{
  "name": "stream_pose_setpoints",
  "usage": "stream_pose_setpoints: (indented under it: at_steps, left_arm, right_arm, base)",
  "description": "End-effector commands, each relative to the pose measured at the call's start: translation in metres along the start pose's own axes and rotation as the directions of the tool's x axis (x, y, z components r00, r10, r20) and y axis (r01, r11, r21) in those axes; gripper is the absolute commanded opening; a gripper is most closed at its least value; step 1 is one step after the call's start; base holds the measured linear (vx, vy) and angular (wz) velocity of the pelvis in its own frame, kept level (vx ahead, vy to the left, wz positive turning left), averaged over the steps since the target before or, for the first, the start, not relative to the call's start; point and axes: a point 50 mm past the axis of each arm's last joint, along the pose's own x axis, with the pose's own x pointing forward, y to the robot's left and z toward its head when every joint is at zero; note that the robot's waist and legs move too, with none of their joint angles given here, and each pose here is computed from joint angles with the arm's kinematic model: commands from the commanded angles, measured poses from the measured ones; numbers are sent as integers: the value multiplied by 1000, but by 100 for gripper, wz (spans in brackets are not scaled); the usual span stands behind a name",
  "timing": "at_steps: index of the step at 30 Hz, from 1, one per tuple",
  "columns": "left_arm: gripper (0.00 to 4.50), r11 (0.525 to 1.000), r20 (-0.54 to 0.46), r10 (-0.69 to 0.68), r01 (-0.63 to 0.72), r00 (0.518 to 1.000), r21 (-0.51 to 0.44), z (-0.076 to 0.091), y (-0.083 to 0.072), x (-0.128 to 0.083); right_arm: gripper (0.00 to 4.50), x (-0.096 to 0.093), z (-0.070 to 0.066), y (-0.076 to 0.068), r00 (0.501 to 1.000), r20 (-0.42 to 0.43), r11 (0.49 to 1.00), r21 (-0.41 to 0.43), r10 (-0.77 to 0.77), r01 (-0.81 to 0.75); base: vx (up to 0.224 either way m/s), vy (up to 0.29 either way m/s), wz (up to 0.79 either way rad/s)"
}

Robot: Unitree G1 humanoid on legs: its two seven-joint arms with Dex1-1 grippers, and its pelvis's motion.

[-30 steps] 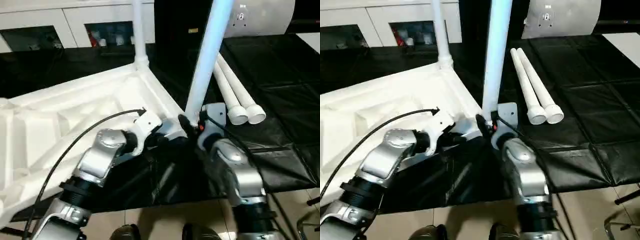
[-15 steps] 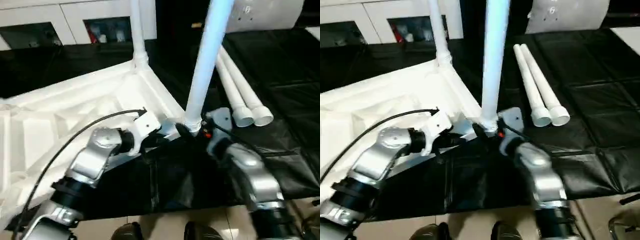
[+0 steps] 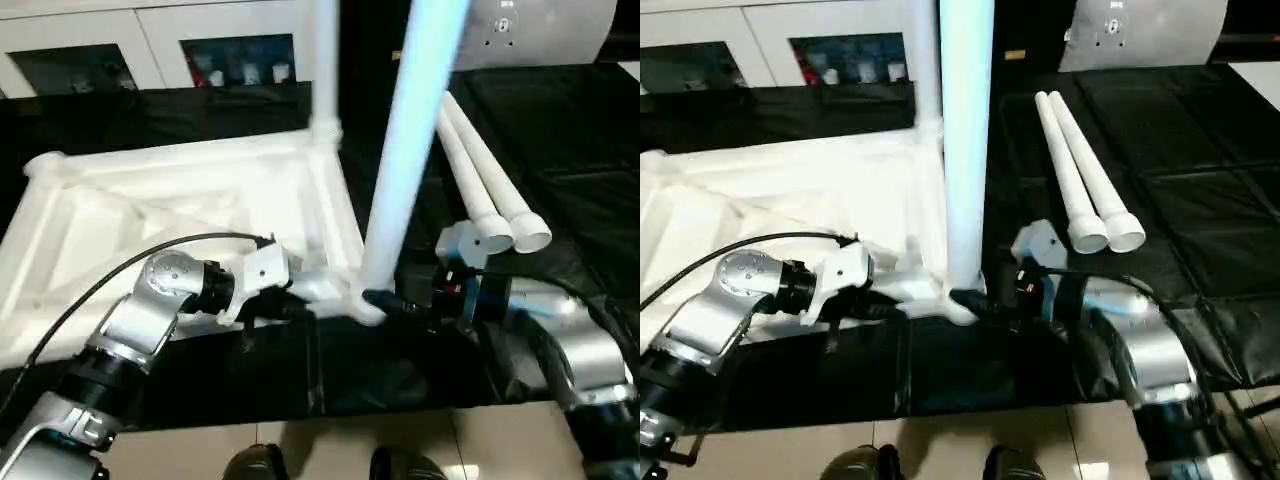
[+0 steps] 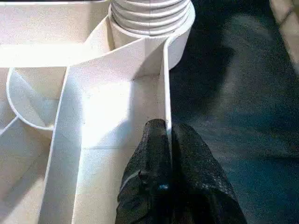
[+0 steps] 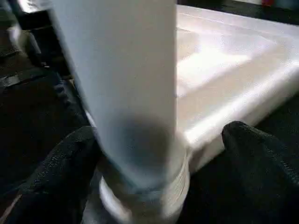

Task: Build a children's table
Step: Rotate leg to tighten

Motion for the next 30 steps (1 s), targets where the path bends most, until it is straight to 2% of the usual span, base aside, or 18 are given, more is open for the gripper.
stream_pose_setpoints:
  at_steps: [1,8,21,30]
  left_arm:
    - [0,994,-32,-100,101,994,37,-1,-5,5]
    - [0,987,-55,-138,141,989,71,1,-1,5]
    - [0,985,-61,-148,153,987,84,-1,2,5]
    - [0,991,-32,-114,116,993,62,1,5,5]
  right_arm:
    - [447,2,-1,0,998,-14,998,-15,67,-67]
    - [394,5,0,-2,975,-66,976,-23,212,-214]
    - [276,6,-2,-3,948,-102,953,7,303,-303]
    - [262,9,-8,3,942,-84,946,60,324,-320]
  base:
    - [0,0,0]
    - [0,0,0]
    - [0,0,0]
    - [0,0,0]
